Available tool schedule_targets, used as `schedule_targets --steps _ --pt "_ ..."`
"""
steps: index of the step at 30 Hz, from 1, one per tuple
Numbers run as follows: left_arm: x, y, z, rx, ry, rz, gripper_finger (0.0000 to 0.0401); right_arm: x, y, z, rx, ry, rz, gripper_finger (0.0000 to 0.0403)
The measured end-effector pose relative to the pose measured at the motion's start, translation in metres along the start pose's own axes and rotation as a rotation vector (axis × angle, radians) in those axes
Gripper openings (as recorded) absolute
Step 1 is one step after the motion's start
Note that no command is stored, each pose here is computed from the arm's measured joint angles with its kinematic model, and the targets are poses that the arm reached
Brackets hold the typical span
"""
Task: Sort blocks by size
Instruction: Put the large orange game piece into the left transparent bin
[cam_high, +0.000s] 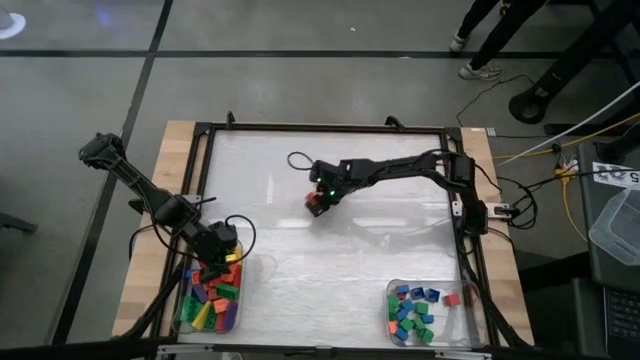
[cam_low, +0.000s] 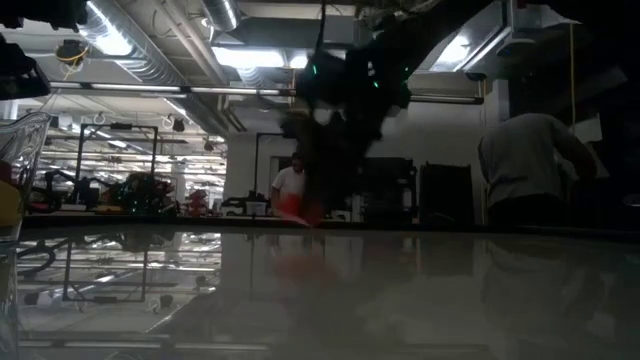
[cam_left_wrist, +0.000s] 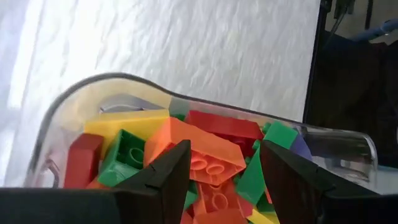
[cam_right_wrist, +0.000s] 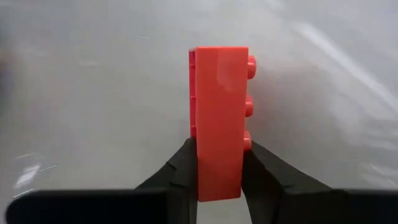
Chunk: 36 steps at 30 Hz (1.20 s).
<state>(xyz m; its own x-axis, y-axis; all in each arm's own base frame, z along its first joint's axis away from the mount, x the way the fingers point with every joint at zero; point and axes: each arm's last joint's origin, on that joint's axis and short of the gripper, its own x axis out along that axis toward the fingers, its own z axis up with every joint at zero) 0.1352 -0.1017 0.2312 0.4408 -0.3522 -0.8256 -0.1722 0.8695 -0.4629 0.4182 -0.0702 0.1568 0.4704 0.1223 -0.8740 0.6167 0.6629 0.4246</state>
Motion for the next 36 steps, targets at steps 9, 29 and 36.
schedule_targets --steps 9,29,36 --pt "-0.001 -0.005 0.008 0.114 -0.156 0.001 0.018 0.0 0.076 -0.014 -0.198 -0.176 0.425 0.0106" --pt "-0.003 -0.017 0.035 0.022 -0.62 0.093 0.018 0.0 0.137 -0.068 -0.713 -0.392 0.443 0.0093" --pt "0.01 -0.015 0.048 -0.005 -0.638 0.132 0.018 -0.001 0.138 -0.068 -0.749 -0.405 0.446 0.0104"
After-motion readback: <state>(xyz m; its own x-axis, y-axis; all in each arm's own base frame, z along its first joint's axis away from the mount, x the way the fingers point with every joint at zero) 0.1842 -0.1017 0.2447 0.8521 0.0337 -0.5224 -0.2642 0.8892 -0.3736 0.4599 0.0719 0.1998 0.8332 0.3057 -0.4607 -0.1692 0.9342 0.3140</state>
